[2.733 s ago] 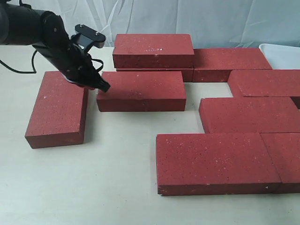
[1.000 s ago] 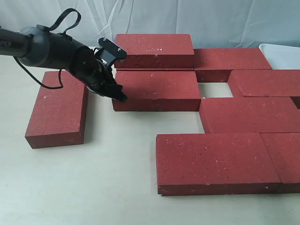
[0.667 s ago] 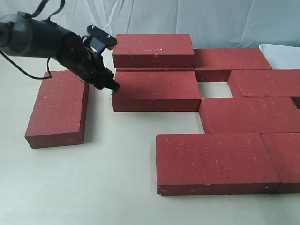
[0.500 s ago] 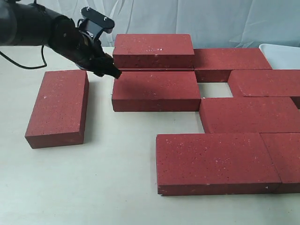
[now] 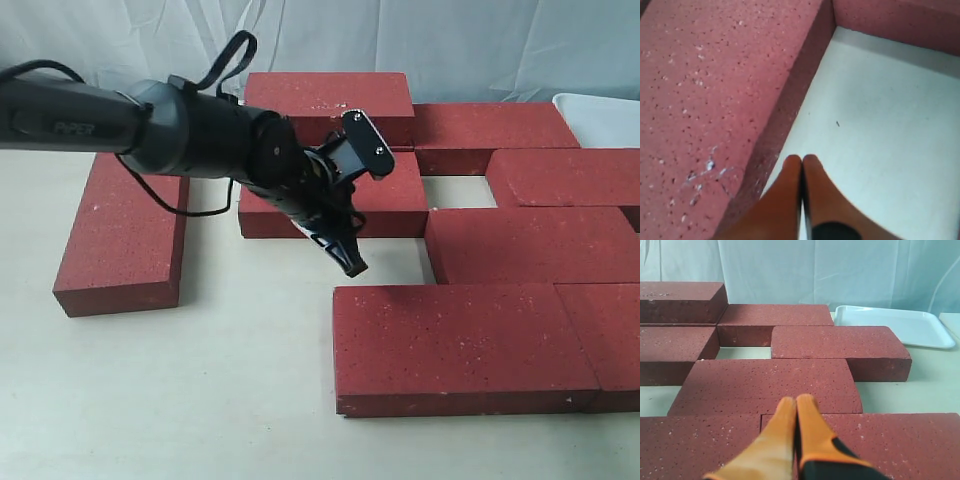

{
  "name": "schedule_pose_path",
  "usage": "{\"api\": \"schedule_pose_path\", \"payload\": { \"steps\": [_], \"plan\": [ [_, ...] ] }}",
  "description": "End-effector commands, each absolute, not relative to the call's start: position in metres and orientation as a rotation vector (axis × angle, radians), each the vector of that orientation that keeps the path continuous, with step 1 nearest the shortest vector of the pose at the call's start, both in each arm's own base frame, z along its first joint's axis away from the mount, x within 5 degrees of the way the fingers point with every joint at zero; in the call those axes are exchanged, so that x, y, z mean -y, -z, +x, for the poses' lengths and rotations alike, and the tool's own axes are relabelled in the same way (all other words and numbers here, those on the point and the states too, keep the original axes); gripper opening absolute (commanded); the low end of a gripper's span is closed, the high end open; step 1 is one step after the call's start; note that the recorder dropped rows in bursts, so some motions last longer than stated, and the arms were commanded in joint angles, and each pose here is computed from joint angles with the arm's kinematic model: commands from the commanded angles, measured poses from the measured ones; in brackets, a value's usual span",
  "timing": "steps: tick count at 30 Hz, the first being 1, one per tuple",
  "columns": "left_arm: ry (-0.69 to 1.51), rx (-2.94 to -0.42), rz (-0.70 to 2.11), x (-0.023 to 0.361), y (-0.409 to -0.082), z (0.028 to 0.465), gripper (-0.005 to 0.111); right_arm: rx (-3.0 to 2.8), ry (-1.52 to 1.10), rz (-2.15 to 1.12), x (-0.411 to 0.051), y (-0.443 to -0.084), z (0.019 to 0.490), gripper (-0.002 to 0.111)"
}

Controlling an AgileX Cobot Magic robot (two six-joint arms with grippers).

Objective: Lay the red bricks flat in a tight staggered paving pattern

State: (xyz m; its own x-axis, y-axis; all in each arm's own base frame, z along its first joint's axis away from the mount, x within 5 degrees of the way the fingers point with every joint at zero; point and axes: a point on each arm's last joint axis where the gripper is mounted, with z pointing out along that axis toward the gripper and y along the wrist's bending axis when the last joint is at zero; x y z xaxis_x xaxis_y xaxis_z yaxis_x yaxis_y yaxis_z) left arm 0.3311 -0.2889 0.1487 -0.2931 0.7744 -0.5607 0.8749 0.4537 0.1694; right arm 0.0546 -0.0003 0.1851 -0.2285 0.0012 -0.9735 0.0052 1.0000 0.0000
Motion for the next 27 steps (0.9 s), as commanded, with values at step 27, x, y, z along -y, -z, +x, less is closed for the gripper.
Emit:
{"api": "schedule_pose_path", "payload": {
  "steps": [27],
  "plan": [
    [0.338, -2.210, 1.396, 0.311, -0.154, 0.344, 0.024, -1.787, 0.013, 0.006, 0.001, -0.186, 0.054, -0.001]
  ]
}}
